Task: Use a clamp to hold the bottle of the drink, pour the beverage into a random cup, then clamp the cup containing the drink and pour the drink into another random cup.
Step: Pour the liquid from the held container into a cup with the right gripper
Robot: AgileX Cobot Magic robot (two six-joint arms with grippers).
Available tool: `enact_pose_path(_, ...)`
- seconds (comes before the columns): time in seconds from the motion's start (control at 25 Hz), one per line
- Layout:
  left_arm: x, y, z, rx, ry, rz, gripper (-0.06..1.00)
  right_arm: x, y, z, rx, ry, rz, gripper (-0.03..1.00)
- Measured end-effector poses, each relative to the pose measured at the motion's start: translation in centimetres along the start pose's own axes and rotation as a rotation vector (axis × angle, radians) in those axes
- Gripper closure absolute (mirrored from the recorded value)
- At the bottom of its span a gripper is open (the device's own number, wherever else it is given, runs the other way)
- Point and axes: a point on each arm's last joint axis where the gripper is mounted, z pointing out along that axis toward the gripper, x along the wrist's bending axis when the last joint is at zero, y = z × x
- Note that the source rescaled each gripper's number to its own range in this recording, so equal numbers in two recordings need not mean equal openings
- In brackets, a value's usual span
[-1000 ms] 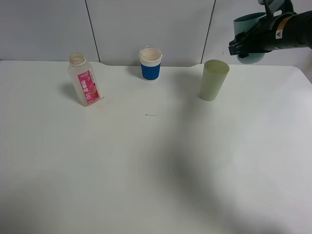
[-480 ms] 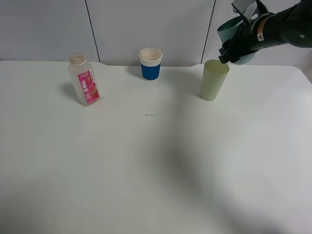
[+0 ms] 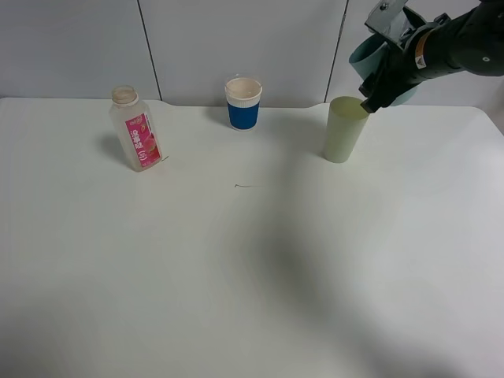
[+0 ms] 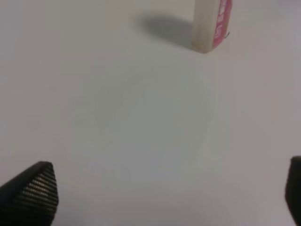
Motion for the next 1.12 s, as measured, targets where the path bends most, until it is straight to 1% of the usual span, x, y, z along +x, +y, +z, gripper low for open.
enact_pose_path(0.2,0.00,0.00,0.00,0.000,0.000,0.000,0.01,-0.04,-0.15,0.00,0.016,-0.005,-0.029,0.96)
enact_pose_path(0.52,0.00,0.00,0.00,0.000,0.000,0.000,0.01,-0.17,-0.59,-0.02,0.065,-0.013,-0.143,0.96)
enact_pose_path(0.84,0.00,0.00,0.00,0.000,0.000,0.000,0.01,-0.13,-0.50,-0.03,0.068,-0.018,-0.208,0.96)
enact_pose_path(1.12,0.00,0.00,0.00,0.000,0.000,0.000,0.01,0.20,-0.08,-0.04,0.045,-0.011,-0.226,0.96)
